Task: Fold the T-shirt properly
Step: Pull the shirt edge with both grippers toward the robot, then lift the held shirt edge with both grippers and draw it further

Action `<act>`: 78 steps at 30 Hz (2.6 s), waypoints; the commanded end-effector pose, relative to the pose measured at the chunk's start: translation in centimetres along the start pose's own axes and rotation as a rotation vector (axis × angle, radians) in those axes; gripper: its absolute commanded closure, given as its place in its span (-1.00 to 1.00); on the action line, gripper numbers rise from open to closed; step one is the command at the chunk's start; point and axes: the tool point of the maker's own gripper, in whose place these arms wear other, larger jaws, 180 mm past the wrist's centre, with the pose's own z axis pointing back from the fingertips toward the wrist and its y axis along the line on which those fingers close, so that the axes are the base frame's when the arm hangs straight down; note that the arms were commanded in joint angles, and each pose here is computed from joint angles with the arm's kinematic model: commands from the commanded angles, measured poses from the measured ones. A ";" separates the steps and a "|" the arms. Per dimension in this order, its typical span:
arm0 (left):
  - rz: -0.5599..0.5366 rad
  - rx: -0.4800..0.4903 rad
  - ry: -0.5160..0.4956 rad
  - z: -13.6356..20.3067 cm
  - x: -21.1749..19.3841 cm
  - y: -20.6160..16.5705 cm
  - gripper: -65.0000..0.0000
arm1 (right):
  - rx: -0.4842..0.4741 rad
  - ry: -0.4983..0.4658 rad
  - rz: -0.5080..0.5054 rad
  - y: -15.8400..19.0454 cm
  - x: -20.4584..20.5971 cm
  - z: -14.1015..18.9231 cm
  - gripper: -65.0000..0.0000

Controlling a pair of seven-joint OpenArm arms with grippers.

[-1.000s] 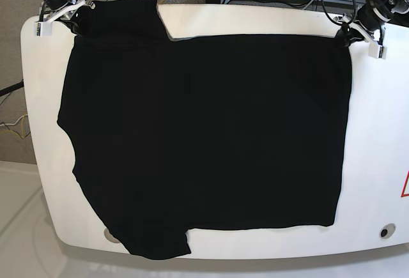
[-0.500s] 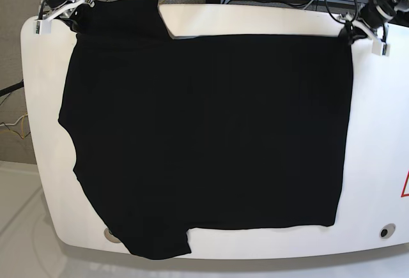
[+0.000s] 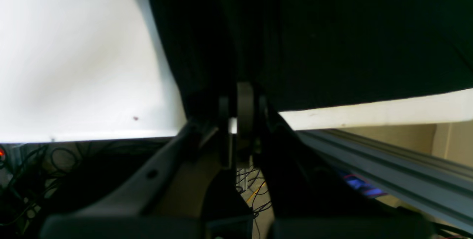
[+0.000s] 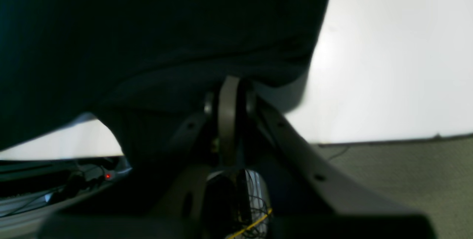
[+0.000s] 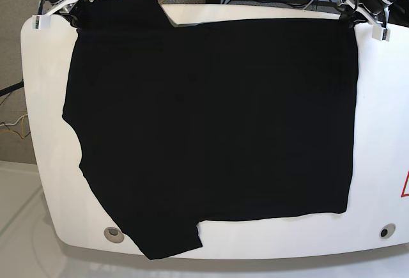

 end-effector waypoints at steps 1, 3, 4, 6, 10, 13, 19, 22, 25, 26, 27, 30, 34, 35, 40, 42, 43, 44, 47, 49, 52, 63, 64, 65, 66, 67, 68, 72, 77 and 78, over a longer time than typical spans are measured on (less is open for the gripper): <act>-0.024 -0.003 -0.040 0.8 1.3 -0.1 1.00 | 0.005 -0.034 0.019 0.1 1.1 0.7 1.00; -0.030 -0.001 -0.054 1.1 1.6 -0.2 1.00 | 0.001 -0.034 0.019 0.0 1.1 0.7 1.00; -0.031 -0.001 -0.056 1.2 1.7 -0.2 1.00 | 0.000 -0.034 0.020 0.0 1.1 0.7 1.00; -0.031 -0.001 -0.060 1.3 1.8 -0.2 1.00 | 0.001 -0.036 0.024 0.1 1.2 0.7 1.00; -0.026 -0.006 -0.074 1.4 2.1 -0.3 1.00 | 0.002 -0.039 0.025 0.1 1.3 0.8 1.00; -0.014 -0.011 -0.083 1.5 2.2 -0.3 1.00 | 0.005 -0.043 0.019 0.1 1.4 0.7 1.00; -0.013 -0.017 -0.099 1.5 2.7 -0.4 1.00 | 0.009 -0.047 0.018 0.2 1.5 0.7 1.00; -0.016 -0.017 -0.100 1.5 2.8 -0.4 1.00 | 0.007 -0.046 0.013 0.1 1.4 0.8 1.00; -0.038 -0.017 -0.089 2.0 2.5 -0.8 1.00 | -0.008 -0.034 -0.001 -0.3 0.6 1.5 1.00; -0.040 -0.017 -0.089 2.0 2.5 -0.9 1.00 | -0.008 -0.033 -0.004 -0.3 0.6 1.6 1.00; -0.043 -0.017 -0.090 2.0 2.6 -0.9 1.00 | -0.005 -0.036 -0.006 -0.3 0.6 1.6 1.00; -0.050 -0.015 -0.089 2.2 2.7 -0.9 1.00 | 0.006 -0.043 -0.017 -0.1 0.7 1.8 1.00; -0.065 -0.010 -0.086 2.4 2.9 -0.9 1.00 | 0.040 -0.045 -0.045 0.4 0.6 2.3 1.00; -0.067 -0.010 -0.085 2.4 3.0 -0.8 1.00 | 0.045 -0.047 -0.048 0.5 0.6 2.3 1.00; -0.082 -0.010 -0.098 2.3 3.9 -0.7 1.00 | 0.058 -0.057 -0.044 0.8 1.1 2.2 1.00; -0.094 -0.013 -0.118 2.2 4.7 -0.8 1.00 | 0.061 -0.064 -0.032 1.0 1.4 1.9 1.00; -0.101 -0.015 -0.127 2.0 5.2 -0.9 1.00 | 0.064 -0.068 -0.024 1.1 1.7 1.7 1.00; -0.107 -0.017 -0.137 1.9 5.7 -0.9 1.00 | 0.066 -0.072 -0.016 1.2 2.0 1.5 1.00; -0.108 -0.041 -0.191 1.2 7.8 -1.6 1.00 | 0.072 -0.082 0.015 1.4 2.8 0.6 1.00; -0.115 -0.048 -0.213 1.0 8.8 -1.8 1.00 | 0.078 -0.088 0.032 1.7 3.4 0.1 1.00; -0.123 -0.057 -0.244 0.7 10.2 -2.1 1.00 | 0.083 -0.092 0.057 2.0 4.0 -0.6 1.00; -0.143 -0.091 -0.383 0.7 15.8 -3.1 1.00 | 0.068 -0.169 0.115 2.4 7.4 -2.6 1.00; -0.144 -0.092 -0.389 0.7 16.1 -3.1 1.00 | 0.069 -0.179 0.120 2.5 7.8 -2.7 1.00; -0.147 -0.090 -0.402 0.6 16.8 -3.1 1.00 | 0.076 -0.200 0.130 2.8 8.6 -3.0 1.00; -0.150 -0.089 -0.414 0.6 17.4 -3.0 1.00 | 0.083 -0.222 0.141 3.2 9.5 -3.4 1.00; -0.150 -0.090 -0.419 0.5 17.7 -3.0 1.00 | 0.084 -0.231 0.146 3.3 9.8 -3.5 1.00; -0.150 -0.091 -0.423 0.4 17.9 -3.0 1.00 | 0.086 -0.239 0.150 3.4 10.2 -3.6 1.00; -0.140 -0.092 -0.429 0.1 18.4 -2.8 1.00 | 0.100 -0.268 0.169 4.1 11.6 -4.3 1.00; -0.111 -0.089 -0.433 -0.5 18.9 -2.0 1.00 | 0.122 -0.276 0.193 5.1 12.5 -5.3 1.00; -0.097 -0.089 -0.430 -0.7 18.9 -1.6 1.00 | 0.124 -0.270 0.198 5.1 12.4 -5.5 1.00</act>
